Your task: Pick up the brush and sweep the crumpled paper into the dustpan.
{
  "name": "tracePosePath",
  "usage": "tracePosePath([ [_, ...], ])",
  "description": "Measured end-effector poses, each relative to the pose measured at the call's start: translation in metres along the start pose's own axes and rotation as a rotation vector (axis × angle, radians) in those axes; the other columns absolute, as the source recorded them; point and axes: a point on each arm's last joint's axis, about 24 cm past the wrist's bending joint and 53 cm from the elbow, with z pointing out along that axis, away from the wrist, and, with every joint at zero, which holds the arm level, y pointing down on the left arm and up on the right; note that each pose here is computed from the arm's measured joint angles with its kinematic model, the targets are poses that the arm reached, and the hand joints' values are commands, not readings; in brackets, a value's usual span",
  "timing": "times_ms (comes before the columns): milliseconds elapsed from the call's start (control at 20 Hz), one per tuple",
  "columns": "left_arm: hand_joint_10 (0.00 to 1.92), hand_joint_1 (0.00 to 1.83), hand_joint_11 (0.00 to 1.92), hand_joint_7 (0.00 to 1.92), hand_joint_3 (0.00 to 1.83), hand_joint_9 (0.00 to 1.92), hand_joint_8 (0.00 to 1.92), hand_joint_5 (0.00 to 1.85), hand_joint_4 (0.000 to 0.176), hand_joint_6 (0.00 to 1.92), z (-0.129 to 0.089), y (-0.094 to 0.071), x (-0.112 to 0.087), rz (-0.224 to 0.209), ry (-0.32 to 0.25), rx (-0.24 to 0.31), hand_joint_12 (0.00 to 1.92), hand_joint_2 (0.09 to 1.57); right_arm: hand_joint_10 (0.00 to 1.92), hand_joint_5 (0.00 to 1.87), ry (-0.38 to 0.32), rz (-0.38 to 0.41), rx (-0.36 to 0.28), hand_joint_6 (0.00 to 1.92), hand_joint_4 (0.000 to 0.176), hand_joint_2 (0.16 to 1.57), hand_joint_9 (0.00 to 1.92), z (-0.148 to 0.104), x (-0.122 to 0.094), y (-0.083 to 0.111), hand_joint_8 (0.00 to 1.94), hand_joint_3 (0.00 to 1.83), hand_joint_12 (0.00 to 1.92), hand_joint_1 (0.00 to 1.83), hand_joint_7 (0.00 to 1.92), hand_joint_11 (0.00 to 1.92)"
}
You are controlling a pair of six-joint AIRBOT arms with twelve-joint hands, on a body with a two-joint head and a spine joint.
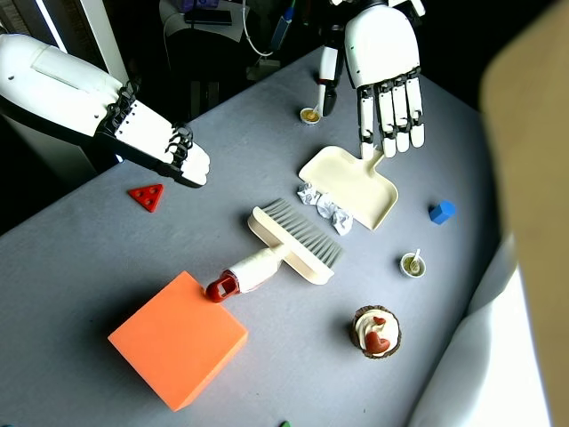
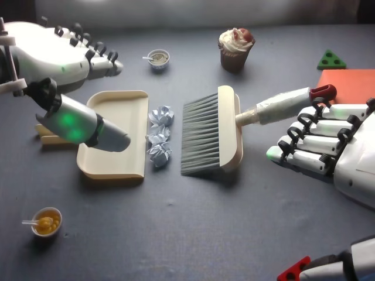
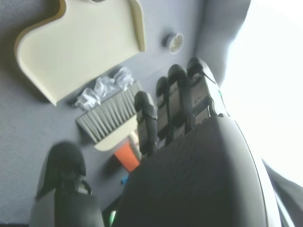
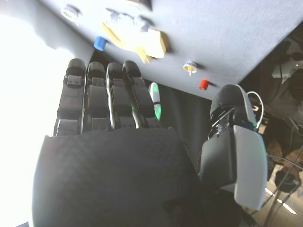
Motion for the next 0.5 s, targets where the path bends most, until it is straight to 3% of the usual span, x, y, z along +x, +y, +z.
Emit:
tracePosePath([
  [250, 0.00, 0.00, 0.00, 0.05, 0.00, 0.06, 0.00, 0.01, 0.000, 0.00, 0.002, 0.001, -0.003, 0.015, -0.007, -0.006, 0.10, 0.82, 0.00, 0.10, 0.003, -0.019, -0.003, 0.01, 0.000, 0.90, 0.12, 0.000, 0.001, 0.001, 0.01, 0.01, 0.01, 0.00, 0.13, 0.09],
  [350, 0.00, 0.00, 0.00, 0.03, 0.00, 0.04, 0.00, 0.00, 0.000, 0.00, 0.002, 0.004, -0.006, 0.055, -0.017, -0.014, 0.07, 0.80, 0.00, 0.09, 0.007, -0.002, -0.002, 0.00, 0.000, 0.89, 0.10, 0.000, 0.003, 0.000, 0.00, 0.01, 0.01, 0.00, 0.11, 0.09],
  [500, 0.00, 0.00, 0.01, 0.04, 0.01, 0.04, 0.01, 0.00, 0.000, 0.00, -0.001, 0.009, -0.008, 0.067, -0.024, -0.025, 0.06, 0.83, 0.01, 0.10, 0.010, 0.000, -0.003, 0.01, 0.000, 0.89, 0.12, -0.001, 0.004, 0.002, 0.01, 0.00, 0.02, 0.00, 0.13, 0.10],
])
